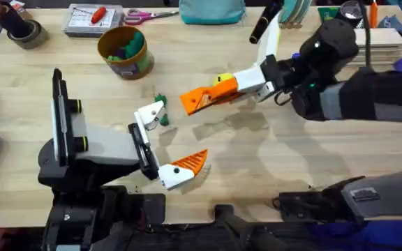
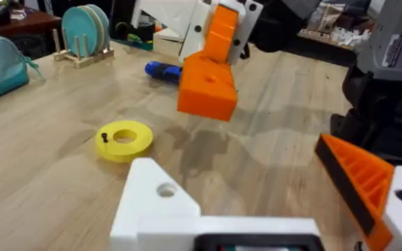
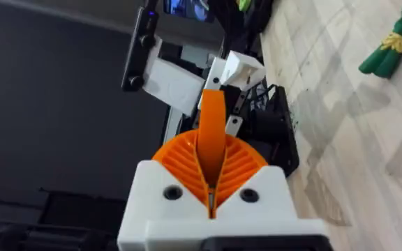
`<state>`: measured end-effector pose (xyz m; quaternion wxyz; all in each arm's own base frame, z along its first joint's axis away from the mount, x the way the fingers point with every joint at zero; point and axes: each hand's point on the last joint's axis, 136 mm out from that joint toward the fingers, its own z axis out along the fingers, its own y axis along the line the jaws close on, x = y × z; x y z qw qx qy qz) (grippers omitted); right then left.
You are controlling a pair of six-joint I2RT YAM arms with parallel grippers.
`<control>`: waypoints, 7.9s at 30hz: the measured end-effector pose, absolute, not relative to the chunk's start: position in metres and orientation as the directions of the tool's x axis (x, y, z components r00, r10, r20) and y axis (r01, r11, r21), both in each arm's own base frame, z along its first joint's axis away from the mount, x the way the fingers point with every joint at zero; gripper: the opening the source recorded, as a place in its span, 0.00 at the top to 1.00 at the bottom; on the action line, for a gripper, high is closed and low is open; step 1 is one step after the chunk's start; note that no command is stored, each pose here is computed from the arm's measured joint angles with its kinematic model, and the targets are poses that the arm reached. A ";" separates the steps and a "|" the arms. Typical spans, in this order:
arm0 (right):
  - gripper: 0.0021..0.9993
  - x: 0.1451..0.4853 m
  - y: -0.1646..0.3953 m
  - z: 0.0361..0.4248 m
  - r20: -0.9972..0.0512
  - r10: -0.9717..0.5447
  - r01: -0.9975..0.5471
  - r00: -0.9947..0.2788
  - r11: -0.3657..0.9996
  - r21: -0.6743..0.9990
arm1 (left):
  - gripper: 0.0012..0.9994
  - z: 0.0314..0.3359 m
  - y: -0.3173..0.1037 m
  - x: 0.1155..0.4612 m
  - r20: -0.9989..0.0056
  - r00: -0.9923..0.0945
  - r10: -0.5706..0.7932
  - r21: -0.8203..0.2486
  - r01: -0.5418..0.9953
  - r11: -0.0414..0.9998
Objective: Pick up the gripper from the table and insert it into the empty holder that is missing its gripper. Then pick up a screw, insert it into the mounting hole, and use the screwdriver to tighten it. Finally, clean up the table by picking up the vegetable and placing it into the bucket.
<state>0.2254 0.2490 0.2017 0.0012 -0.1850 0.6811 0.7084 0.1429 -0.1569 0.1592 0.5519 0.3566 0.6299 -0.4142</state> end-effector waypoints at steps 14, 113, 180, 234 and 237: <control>0.99 0.214 0.254 0.185 -0.165 -0.208 -0.160 -0.964 -0.039 0.986 | 0.01 0.159 -0.157 0.143 -0.991 -0.136 -0.008 -0.128 0.906 0.403; 0.99 0.173 0.280 0.181 -0.013 -0.204 -0.004 -0.979 -0.046 0.999 | 0.01 0.159 -0.157 0.143 -0.991 -0.136 -0.008 -0.128 0.906 0.403; 0.99 0.183 0.291 0.169 -0.058 -0.125 -0.055 -0.990 -0.028 0.998 | 0.01 0.159 -0.157 0.143 -0.991 -0.136 -0.008 -0.128 0.906 0.403; 0.99 0.184 0.297 0.165 0.016 -0.096 0.017 -0.995 -0.009 1.000 | 0.01 0.159 -0.157 0.143 -0.991 -0.136 -0.008 -0.128 0.906 0.403; 0.99 0.184 0.297 0.165 0.018 -0.096 0.019 -0.995 -0.008 1.000 | 0.01 0.159 -0.157 0.143 -0.991 -0.136 -0.008 -0.128 0.906 0.403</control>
